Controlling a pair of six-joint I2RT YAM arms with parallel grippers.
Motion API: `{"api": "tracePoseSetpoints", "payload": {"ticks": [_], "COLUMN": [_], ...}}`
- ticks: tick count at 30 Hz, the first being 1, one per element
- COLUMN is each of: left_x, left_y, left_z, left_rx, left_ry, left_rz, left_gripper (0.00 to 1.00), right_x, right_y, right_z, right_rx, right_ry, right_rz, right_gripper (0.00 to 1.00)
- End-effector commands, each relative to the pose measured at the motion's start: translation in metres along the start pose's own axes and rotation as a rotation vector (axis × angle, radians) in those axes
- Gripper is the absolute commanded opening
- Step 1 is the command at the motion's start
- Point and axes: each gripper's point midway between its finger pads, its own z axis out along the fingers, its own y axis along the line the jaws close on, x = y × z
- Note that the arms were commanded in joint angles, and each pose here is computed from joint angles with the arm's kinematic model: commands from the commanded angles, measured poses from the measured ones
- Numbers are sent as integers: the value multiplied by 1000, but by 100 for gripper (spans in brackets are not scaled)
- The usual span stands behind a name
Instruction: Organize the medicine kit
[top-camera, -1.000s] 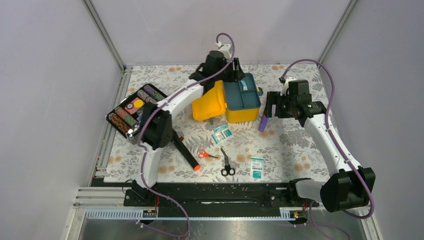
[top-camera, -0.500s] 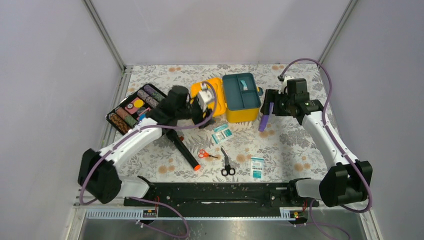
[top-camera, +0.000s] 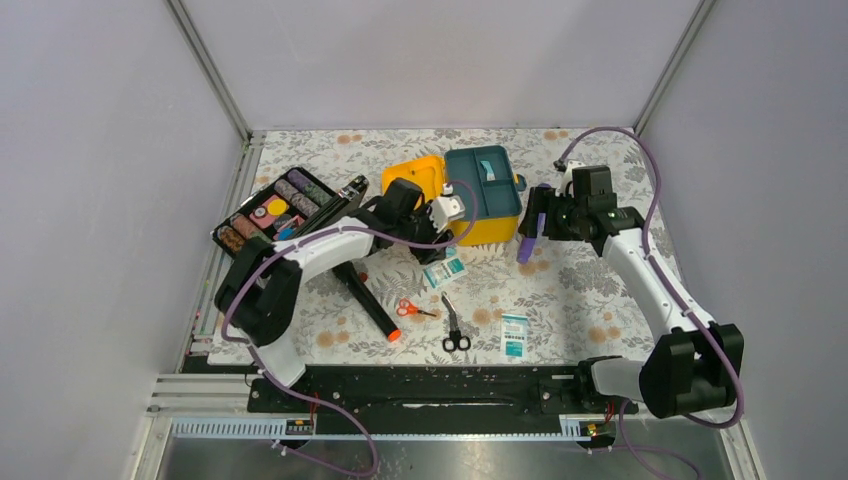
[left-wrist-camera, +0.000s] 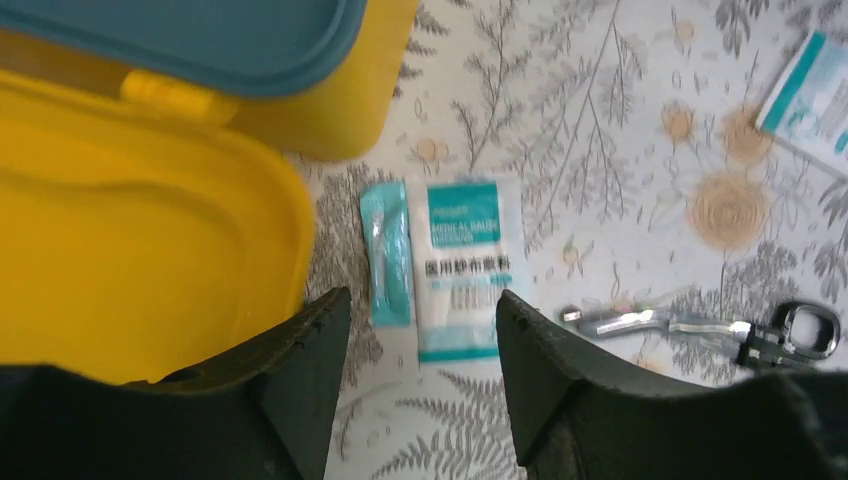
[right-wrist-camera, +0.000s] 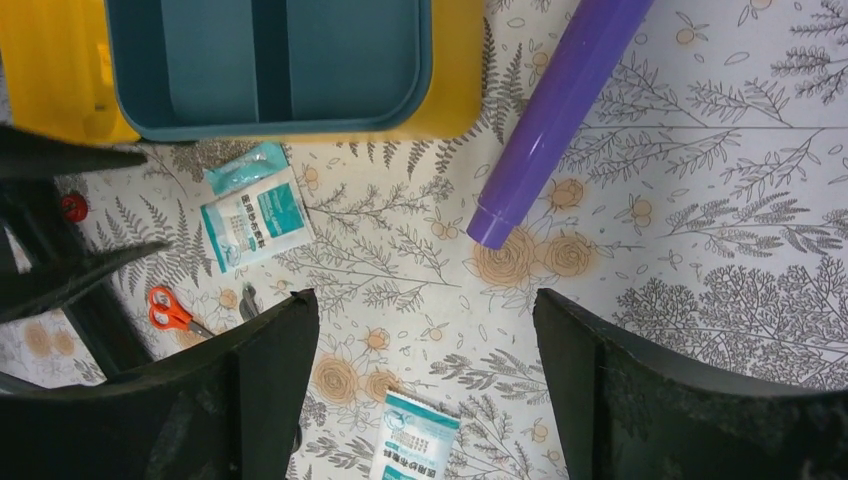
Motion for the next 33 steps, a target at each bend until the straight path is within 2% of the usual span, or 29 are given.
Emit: {"api": "tracePoseSetpoints", "payload": {"ticks": [1, 7, 12, 17, 26, 33], "left_x": [-49, -55, -27, -4, -4, 7], "left_y": [50, 66, 34, 12, 40, 40], "left_z": [16, 29, 28, 19, 32, 45], "left_rx": [-150, -166, -41, 51, -58, -44], "left_ry": [-82, -59, -33, 2, 37, 68], "left_rz": [43, 71, 96, 192, 197, 220], "left_gripper": [56, 56, 54, 46, 37, 33], "right_x": [-3, 3, 4, 6, 10, 12], "right_y": [3, 0, -1, -2, 0, -3], "right_z": [-12, -13, -13, -13, -10, -12], "right_rx": [-14, -5, -2, -1, -15, -5], "right_ry": [-46, -42, -44, -40, -27, -32], "right_rz": [-13, -16, -18, -18, -9, -16], "right_gripper": [85, 85, 85, 85, 85, 85]}}
